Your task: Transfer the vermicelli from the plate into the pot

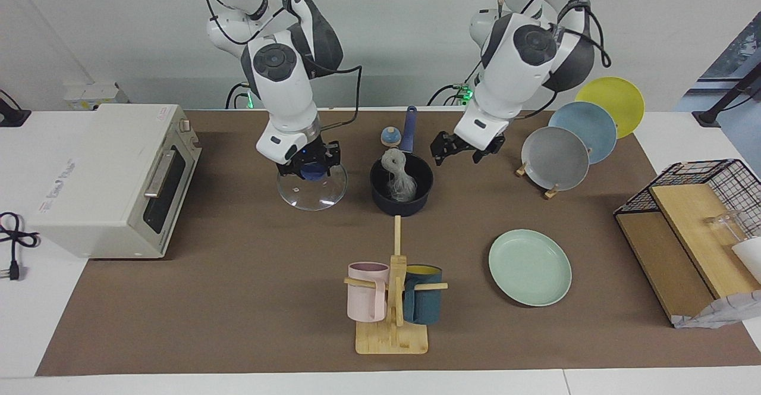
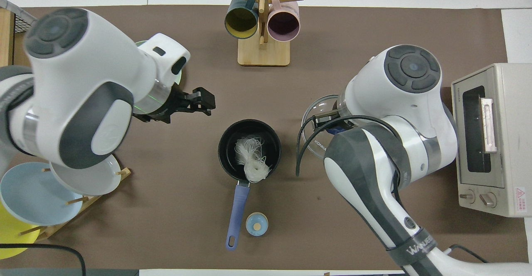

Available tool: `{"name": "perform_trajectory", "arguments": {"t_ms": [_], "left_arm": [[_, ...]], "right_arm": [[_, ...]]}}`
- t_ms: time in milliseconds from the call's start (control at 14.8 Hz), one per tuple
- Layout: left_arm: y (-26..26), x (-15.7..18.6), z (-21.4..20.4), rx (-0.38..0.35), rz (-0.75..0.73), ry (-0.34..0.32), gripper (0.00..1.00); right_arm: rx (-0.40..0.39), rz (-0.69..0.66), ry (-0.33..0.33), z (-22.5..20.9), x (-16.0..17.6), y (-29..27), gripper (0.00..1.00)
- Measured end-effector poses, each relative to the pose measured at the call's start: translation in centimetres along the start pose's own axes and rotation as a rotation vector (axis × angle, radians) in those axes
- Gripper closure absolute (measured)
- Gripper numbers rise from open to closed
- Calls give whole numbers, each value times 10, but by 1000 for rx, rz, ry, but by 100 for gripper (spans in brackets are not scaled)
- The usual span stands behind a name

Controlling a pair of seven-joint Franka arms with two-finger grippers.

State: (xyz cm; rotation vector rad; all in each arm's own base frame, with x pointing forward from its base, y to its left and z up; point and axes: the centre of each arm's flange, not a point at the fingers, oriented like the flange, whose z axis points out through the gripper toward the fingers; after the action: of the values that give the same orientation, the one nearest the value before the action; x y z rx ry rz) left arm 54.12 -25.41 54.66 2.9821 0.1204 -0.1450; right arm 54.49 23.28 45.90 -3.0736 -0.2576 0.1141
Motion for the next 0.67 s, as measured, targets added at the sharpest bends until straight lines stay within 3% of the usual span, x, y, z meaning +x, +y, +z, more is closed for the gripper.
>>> {"name": "perform_trajectory", "arguments": {"t_ms": [270,472,675], "left_arm": [[-69,8,-59,-12,-14,36,0],[-110,12,-81,-17,-5,57,0],[-150,18,-92,8,30,70,0]], "right_arm": [[2,50,-38,-10,-21,-47,38],[5,105,-20,-16,-48,-106,38],[35,144,41,-1,-59,-131,38]]}}
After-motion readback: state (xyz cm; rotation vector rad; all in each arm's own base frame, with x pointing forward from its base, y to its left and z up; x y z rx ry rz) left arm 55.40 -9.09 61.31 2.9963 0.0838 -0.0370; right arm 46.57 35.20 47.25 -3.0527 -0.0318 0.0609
